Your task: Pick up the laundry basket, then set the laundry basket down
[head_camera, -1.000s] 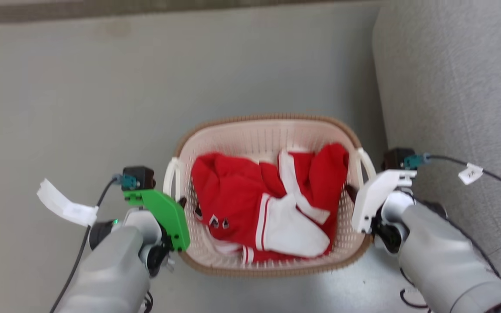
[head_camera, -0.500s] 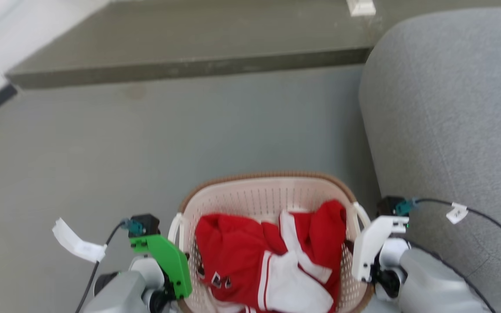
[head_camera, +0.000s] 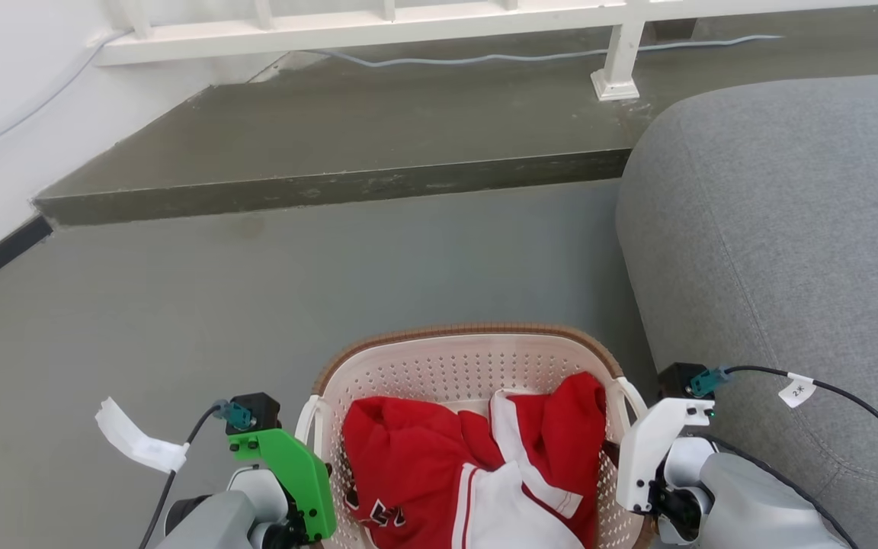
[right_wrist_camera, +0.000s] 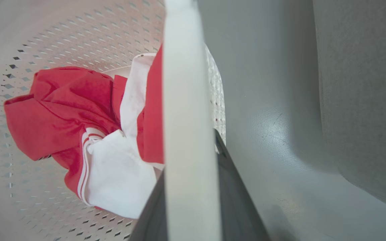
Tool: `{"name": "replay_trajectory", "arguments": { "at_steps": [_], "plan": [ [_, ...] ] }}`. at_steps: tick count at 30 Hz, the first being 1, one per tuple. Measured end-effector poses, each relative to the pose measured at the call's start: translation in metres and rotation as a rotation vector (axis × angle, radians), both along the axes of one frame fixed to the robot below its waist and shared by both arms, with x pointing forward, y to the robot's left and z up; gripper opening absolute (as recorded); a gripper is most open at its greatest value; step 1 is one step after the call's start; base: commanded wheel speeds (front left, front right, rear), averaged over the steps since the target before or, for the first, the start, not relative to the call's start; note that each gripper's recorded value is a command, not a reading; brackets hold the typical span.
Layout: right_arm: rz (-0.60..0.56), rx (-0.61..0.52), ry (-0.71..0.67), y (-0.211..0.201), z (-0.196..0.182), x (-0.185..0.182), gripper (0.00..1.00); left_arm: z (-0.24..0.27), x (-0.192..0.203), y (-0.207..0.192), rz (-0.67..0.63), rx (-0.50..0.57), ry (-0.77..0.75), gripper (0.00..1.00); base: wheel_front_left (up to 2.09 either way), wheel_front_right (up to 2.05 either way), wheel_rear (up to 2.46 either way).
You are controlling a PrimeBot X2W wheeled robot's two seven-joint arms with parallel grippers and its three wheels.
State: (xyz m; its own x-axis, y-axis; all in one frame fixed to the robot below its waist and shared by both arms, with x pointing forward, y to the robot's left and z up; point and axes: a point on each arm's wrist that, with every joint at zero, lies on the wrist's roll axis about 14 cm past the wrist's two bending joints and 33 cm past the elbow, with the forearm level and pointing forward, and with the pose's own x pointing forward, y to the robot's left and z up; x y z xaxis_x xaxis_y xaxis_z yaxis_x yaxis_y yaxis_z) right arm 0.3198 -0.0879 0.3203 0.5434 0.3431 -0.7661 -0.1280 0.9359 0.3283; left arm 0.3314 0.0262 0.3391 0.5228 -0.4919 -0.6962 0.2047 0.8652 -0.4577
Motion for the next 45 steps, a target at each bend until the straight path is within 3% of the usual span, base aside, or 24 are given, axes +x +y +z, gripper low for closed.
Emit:
{"name": "replay_trajectory", "arguments": {
  "at_steps": [34,45],
  "plan": [
    [0.004,0.006,0.028,-0.002,-0.007,-0.002,0.00,-0.009,-0.003,-0.003,-0.001,-0.009,0.039,0.00,0.00,0.00,0.00],
    [0.004,-0.001,0.002,-0.007,-0.009,0.031,0.00,-0.012,0.028,-0.007,0.006,-0.015,0.025,0.00,0.00,0.00,0.00]
  ]
}}
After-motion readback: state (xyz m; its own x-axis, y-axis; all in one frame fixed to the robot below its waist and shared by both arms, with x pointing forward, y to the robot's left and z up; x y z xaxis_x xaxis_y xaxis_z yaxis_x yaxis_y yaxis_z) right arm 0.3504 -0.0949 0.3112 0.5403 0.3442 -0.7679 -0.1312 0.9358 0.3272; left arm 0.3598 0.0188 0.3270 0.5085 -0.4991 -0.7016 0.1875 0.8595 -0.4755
